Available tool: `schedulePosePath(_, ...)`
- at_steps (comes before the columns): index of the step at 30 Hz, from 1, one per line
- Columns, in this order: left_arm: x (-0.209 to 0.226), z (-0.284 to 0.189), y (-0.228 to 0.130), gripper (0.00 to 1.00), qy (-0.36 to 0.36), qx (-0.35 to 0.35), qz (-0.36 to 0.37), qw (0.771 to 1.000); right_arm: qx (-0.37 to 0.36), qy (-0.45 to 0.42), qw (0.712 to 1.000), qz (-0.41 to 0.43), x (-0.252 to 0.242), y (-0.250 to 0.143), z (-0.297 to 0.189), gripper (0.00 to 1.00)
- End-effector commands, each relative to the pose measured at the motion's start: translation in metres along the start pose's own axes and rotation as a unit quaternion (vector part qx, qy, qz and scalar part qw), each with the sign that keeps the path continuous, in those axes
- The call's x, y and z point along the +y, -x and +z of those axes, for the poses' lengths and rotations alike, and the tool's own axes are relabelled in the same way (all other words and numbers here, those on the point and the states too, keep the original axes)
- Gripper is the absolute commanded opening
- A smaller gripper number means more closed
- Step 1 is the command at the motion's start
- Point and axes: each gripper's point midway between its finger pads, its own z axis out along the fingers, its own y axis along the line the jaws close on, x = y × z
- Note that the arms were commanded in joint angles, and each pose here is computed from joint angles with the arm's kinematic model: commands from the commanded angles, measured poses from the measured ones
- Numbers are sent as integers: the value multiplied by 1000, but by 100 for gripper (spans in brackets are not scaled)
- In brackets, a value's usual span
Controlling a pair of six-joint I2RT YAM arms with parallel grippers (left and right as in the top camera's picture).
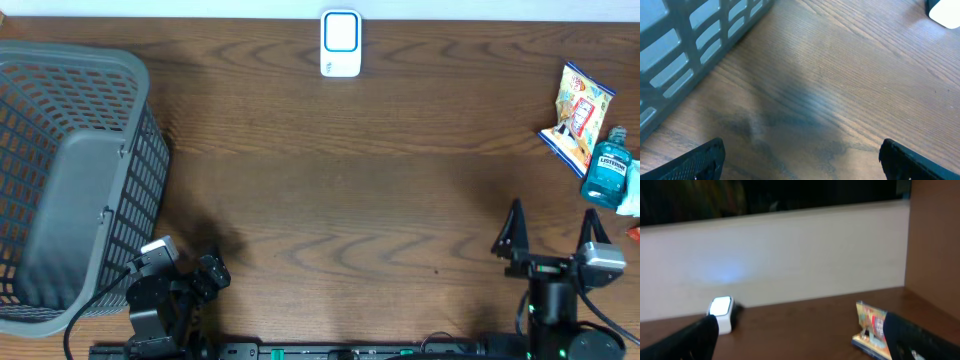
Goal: Scan the item barcode
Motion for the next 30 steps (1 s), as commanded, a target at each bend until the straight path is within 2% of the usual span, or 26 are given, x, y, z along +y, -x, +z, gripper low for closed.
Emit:
schedulePosePath(1,0,-2,4,98,1,-7,4,1000,0,4,1000,1,-2,-24,11,99)
schedulePosePath(17,0,-2,3,98,1,-7,4,1000,23,16,1000,-8,-5,-108,30,99)
schedulePosePath(23,0,-2,3,98,1,-7,4,1000,35,14,999,-8,-6,-115,30,99)
schedulePosePath(30,0,-2,3,98,1,-7,4,1000,103,-9,995,-11,-17,-148,26,99)
